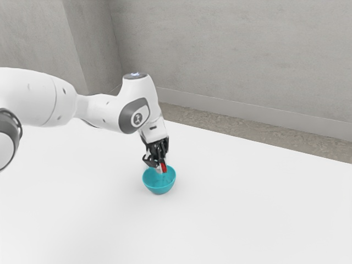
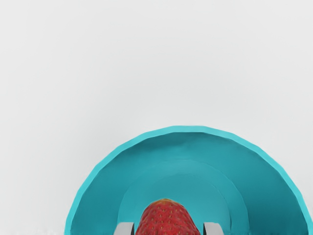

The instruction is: Take strawberry from the bowl

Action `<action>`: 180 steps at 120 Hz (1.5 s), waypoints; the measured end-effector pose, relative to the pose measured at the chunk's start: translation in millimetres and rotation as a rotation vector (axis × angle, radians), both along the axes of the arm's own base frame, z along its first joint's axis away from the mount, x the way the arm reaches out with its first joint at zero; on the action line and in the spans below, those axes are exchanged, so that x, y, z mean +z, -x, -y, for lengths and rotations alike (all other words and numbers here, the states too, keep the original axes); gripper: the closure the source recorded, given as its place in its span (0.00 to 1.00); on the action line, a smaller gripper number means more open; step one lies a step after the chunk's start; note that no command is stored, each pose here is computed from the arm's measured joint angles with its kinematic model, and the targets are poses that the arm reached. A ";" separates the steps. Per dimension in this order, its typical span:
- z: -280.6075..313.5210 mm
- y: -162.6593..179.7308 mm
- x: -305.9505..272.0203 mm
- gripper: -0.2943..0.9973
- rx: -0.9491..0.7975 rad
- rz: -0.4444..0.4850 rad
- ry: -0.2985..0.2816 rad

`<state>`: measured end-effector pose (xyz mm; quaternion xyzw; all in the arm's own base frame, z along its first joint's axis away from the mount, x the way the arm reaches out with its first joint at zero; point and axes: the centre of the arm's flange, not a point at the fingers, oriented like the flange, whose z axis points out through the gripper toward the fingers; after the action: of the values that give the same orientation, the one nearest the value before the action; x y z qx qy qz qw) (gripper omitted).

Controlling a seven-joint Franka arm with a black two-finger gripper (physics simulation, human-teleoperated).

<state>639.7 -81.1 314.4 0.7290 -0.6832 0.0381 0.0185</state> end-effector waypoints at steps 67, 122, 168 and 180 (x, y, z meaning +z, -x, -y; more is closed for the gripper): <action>143.9 -40.1 -9.2 0.76 -0.184 0.073 0.072; 187.0 -20.6 -49.7 0.48 -0.242 0.015 0.060; 108.9 -1.3 167.0 0.27 0.025 0.175 0.063; 37.2 17.5 218.5 0.25 0.332 0.096 0.059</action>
<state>622.2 -118.3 532.8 0.8284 -0.5520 0.0952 0.0009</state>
